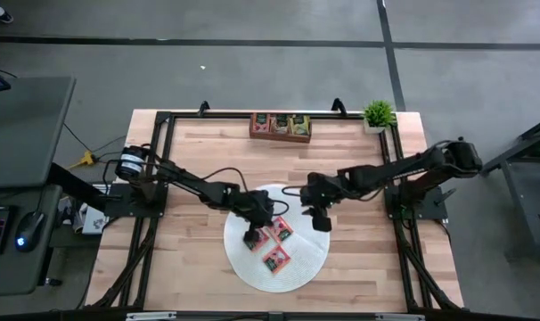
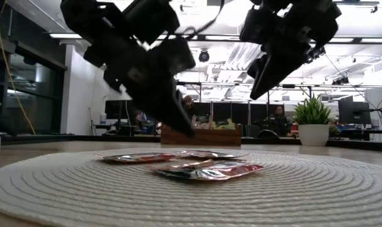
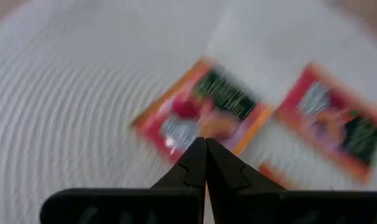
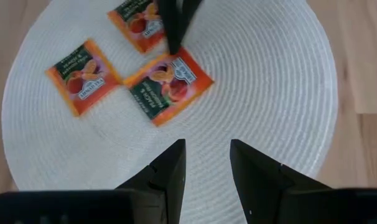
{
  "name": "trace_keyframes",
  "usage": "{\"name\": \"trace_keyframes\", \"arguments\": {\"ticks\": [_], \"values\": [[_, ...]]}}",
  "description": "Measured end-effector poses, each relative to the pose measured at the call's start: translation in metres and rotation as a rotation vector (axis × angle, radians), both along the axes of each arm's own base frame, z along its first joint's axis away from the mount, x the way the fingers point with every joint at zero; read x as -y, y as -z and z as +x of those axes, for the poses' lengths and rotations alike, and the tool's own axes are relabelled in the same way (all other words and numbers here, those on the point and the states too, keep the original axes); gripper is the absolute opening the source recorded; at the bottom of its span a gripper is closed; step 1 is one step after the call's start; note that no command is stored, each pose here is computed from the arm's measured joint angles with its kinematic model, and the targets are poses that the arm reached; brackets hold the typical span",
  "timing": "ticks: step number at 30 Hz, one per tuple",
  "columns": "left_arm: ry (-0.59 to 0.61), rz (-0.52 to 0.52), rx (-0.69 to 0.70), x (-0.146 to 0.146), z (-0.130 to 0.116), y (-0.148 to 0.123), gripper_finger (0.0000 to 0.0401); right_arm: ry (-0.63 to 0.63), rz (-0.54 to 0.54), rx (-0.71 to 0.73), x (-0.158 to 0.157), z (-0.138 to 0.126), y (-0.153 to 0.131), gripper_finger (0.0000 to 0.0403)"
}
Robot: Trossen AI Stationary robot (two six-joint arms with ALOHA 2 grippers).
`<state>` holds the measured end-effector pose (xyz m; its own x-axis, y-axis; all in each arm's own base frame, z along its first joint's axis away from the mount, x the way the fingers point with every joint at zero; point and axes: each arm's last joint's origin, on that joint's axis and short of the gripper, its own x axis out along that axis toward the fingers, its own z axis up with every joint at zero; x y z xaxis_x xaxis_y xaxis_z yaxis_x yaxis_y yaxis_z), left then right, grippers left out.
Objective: Pick & Place Tea
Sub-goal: Put the orange tea bag into the left section of the wooden organizer
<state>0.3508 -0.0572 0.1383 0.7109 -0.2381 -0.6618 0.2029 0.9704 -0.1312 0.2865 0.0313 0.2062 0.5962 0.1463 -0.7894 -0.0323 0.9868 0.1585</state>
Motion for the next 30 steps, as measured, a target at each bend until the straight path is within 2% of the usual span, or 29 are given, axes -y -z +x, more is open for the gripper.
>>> {"name": "trace_keyframes", "arguments": {"ticks": [7, 15, 30], "values": [[-0.017, 0.02, -0.073, -0.001, -0.005, 0.006, 0.0, -0.006, -0.019, 0.024, -0.016, 0.0, -0.001, 0.0122], [-0.01, 0.022, -0.068, -0.001, -0.005, 0.006, 0.0, 0.001, -0.067, 0.04, -0.024, -0.001, -0.002, 0.0122], [0.002, 0.013, -0.065, -0.001, -0.005, 0.006, 0.0, 0.019, -0.089, 0.042, -0.023, -0.001, -0.002, 0.0122]]}}
